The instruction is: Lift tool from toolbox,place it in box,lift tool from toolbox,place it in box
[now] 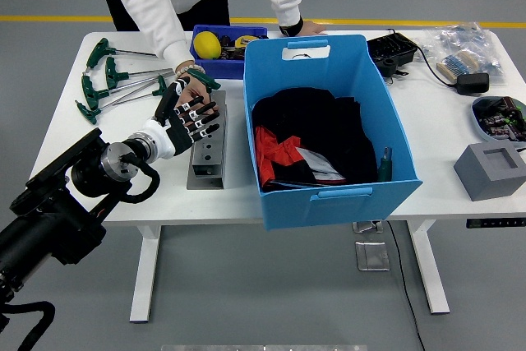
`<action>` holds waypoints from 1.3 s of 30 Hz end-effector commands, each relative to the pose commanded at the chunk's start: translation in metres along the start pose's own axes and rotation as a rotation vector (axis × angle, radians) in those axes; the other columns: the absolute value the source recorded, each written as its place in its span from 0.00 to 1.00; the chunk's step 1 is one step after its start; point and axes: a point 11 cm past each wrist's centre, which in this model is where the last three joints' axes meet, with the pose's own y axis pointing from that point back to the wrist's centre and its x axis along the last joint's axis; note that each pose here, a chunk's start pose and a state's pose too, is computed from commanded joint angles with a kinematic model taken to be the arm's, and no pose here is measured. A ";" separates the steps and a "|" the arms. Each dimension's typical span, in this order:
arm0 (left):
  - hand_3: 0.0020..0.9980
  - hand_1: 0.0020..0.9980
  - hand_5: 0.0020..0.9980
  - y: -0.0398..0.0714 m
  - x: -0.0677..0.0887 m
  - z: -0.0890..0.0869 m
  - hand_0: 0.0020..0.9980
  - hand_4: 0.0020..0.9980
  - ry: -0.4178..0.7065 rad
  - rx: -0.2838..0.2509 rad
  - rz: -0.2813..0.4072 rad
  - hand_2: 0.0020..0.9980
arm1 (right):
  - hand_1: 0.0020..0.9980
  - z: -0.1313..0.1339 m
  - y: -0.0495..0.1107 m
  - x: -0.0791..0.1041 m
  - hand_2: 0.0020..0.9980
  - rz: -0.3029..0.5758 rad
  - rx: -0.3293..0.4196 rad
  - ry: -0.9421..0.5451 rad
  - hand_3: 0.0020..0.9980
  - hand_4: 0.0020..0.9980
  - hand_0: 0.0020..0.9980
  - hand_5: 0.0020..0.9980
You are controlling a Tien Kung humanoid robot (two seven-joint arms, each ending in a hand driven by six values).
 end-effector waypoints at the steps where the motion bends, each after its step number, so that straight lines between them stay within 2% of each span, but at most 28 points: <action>1: 0.90 0.55 0.81 -0.001 0.000 0.001 0.37 0.76 -0.001 -0.003 0.001 0.71 | 0.62 -0.001 0.000 0.000 0.70 0.000 0.001 0.001 0.56 0.82 0.64 0.65; 14: 0.90 0.56 0.82 -0.007 -0.007 0.013 0.38 0.77 -0.006 -0.030 -0.010 0.71 | 0.62 -0.008 0.001 0.004 0.70 0.006 0.016 0.003 0.56 0.81 0.64 0.65; 23: 0.90 0.56 0.84 -0.013 -0.003 0.009 0.38 0.79 -0.001 -0.028 0.010 0.71 | 0.62 -0.015 0.001 0.007 0.70 0.010 0.026 0.015 0.56 0.81 0.64 0.65; 28: 0.90 0.56 0.85 -0.015 -0.001 0.013 0.38 0.79 0.023 -0.045 0.013 0.71 | 0.62 -0.019 0.002 0.008 0.70 0.011 0.033 0.020 0.56 0.81 0.64 0.65; 37: 0.90 0.58 0.85 -0.016 -0.014 0.015 0.41 0.80 0.044 -0.052 -0.030 0.73 | 0.62 -0.023 0.002 0.009 0.70 0.013 0.041 0.020 0.56 0.81 0.64 0.65; 39: 0.90 0.58 0.86 -0.017 -0.017 0.014 0.45 0.80 0.047 -0.049 -0.038 0.75 | 0.62 -0.024 0.003 0.009 0.70 0.014 0.043 0.022 0.56 0.81 0.64 0.64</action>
